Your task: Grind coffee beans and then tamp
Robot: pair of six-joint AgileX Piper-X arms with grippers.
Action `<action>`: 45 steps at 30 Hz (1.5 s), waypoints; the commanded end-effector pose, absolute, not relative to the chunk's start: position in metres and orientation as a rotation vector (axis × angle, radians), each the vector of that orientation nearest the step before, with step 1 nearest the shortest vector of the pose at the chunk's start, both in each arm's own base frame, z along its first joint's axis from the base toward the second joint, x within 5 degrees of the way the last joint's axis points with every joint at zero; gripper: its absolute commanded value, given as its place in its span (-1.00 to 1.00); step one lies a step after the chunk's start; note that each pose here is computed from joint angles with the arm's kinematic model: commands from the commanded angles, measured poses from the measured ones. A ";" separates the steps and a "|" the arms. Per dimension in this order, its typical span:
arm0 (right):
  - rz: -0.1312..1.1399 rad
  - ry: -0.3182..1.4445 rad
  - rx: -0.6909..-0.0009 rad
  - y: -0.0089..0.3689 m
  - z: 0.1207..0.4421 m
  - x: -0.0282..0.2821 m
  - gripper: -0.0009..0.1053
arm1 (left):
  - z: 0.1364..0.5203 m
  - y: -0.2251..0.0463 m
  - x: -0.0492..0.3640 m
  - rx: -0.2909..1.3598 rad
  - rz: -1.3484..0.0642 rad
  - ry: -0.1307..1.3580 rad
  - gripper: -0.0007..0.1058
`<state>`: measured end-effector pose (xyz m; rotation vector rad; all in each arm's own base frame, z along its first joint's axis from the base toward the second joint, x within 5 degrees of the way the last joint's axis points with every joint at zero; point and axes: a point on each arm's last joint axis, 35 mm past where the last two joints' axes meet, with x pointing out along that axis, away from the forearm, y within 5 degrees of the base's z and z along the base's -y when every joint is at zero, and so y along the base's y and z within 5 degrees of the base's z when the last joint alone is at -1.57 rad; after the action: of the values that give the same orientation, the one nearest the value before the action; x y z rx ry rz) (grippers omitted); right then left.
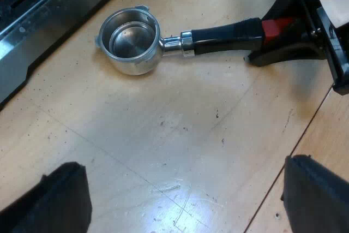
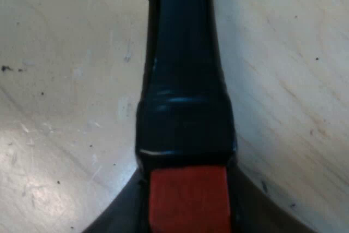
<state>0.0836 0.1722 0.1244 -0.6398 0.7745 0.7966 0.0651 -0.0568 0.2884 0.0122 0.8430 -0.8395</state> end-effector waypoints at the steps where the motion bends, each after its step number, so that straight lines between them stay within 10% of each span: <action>1: 0.824 0.806 -0.647 0.175 0.127 0.084 -0.45 | 0.292 -0.058 0.066 0.016 -0.855 0.824 0.41; 7: 0.804 0.888 -0.717 0.174 0.133 0.084 0.06 | 0.292 -0.058 0.066 0.016 -0.855 0.824 0.41; 23: 0.781 1.055 -0.854 0.171 0.178 0.082 0.05 | 0.288 -0.056 0.062 0.014 -0.868 0.877 0.41; 37: 0.879 0.678 -0.560 0.157 0.270 0.075 0.05 | 0.288 -0.056 0.062 0.014 -0.867 0.881 0.41; 45: 0.966 0.400 -0.564 0.172 0.278 0.081 0.07 | 0.288 -0.055 0.062 0.012 -0.831 0.884 0.41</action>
<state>0.0801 0.1688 0.2764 -0.5620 0.4619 0.9467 0.0625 -0.0552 0.2855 0.0126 0.8842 -0.8349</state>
